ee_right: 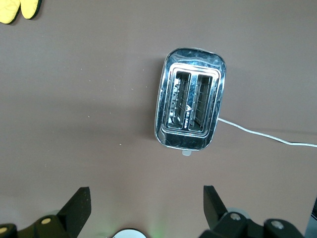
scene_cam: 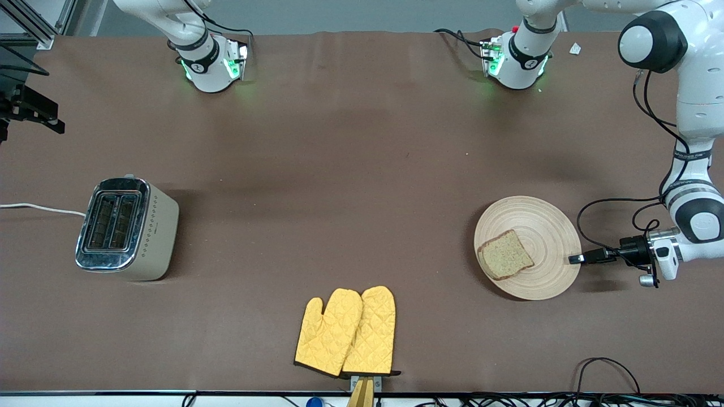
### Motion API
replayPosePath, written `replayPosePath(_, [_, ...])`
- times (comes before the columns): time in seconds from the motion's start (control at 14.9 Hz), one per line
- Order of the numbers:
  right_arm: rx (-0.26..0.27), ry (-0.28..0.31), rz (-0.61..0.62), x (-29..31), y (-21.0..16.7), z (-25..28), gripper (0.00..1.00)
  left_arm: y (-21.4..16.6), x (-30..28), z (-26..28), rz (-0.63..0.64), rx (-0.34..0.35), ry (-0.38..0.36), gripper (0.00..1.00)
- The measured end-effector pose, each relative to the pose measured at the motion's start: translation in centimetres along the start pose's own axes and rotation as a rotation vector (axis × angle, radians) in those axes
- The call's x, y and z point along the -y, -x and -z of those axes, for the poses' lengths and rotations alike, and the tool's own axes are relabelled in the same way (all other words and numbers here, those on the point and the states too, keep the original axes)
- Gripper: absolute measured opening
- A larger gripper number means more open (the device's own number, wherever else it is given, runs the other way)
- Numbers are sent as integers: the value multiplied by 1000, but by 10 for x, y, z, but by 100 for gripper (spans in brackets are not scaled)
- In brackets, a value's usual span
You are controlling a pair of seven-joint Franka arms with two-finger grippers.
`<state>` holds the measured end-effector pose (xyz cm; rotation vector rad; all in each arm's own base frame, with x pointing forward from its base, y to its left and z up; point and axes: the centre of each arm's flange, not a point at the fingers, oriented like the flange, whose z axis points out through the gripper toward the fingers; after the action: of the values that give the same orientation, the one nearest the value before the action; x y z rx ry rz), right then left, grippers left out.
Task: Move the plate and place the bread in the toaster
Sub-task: 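Grasp the rim of the wooden plate with the left gripper, then slide the plate with the left gripper toward the table's middle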
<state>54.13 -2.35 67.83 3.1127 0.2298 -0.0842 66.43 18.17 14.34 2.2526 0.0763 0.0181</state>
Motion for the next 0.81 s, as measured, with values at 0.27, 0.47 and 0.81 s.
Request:
replayPosePath(0.27, [1,0,0,0,0,0,100,0,0,-1,-49,5,-3,23])
replayPosePath(0.47, [1,0,0,0,0,0,100,0,-1,-1,-90,7,0,17])
replayPosePath(0.81, [1,0,1,0,0,0,100,-9,-35,-21,-157,64,52,11])
